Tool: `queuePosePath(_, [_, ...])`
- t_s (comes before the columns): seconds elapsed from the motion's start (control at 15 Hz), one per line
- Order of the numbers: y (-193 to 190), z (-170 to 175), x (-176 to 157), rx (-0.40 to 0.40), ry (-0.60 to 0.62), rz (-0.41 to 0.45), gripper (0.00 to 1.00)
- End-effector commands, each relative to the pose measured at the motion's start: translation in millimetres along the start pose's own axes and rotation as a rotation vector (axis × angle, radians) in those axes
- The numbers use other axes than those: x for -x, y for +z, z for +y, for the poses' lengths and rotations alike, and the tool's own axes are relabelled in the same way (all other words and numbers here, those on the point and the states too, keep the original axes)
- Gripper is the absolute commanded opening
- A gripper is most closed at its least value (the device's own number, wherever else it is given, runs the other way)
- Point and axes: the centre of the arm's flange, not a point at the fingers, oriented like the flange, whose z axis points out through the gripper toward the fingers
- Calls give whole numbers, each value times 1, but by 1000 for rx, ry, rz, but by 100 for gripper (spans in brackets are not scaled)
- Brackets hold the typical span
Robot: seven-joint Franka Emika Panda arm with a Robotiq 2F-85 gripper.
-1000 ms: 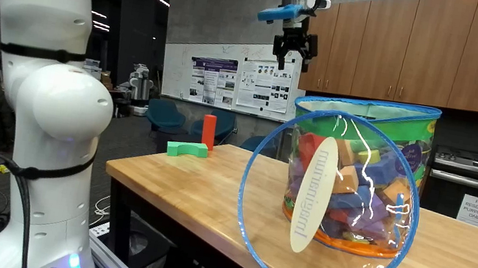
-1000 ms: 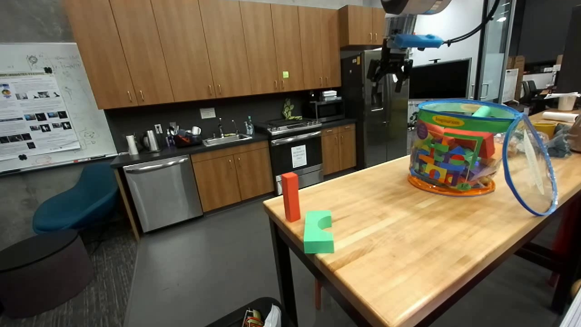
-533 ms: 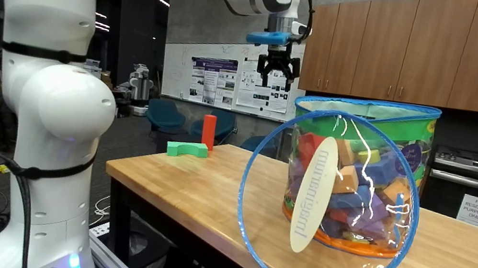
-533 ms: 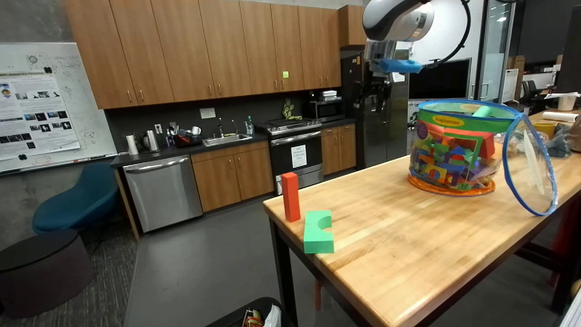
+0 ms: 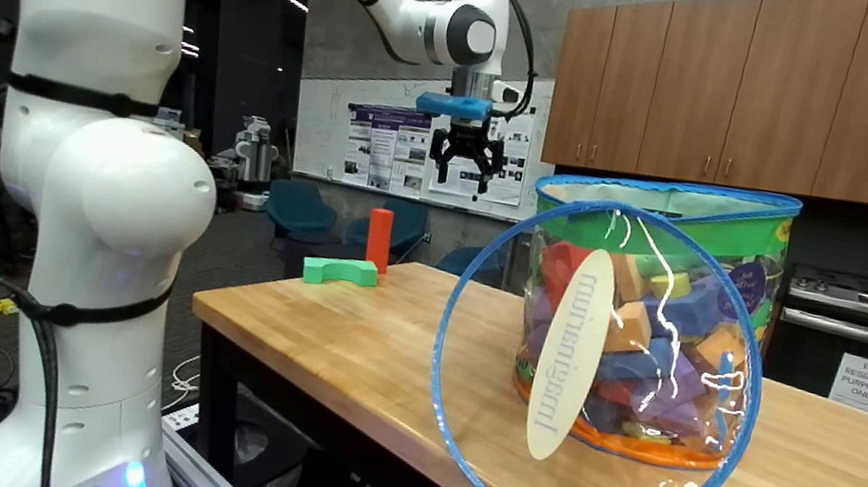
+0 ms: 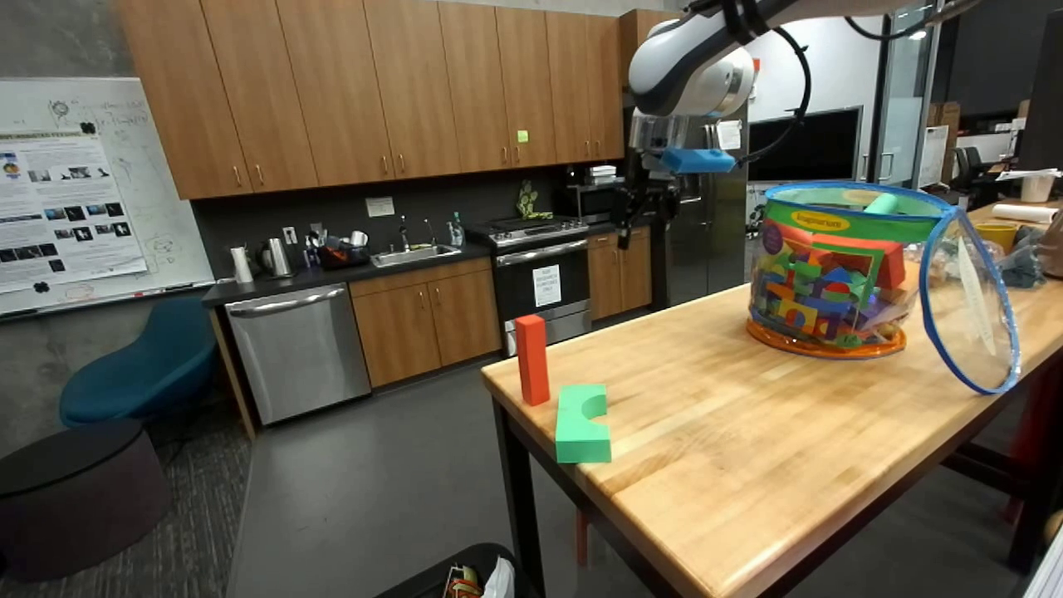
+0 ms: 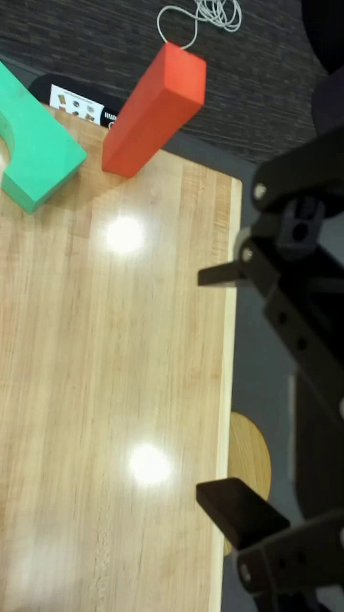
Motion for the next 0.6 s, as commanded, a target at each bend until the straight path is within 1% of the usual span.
queuePosePath(0.0, [13,-30,-3,-19,-20,-16,100])
queuePosePath(0.27, [26,-63,-7,-39,-46,-39,100])
queuePosePath(0.53, [41,-97,-16,-58,-44,-54,100])
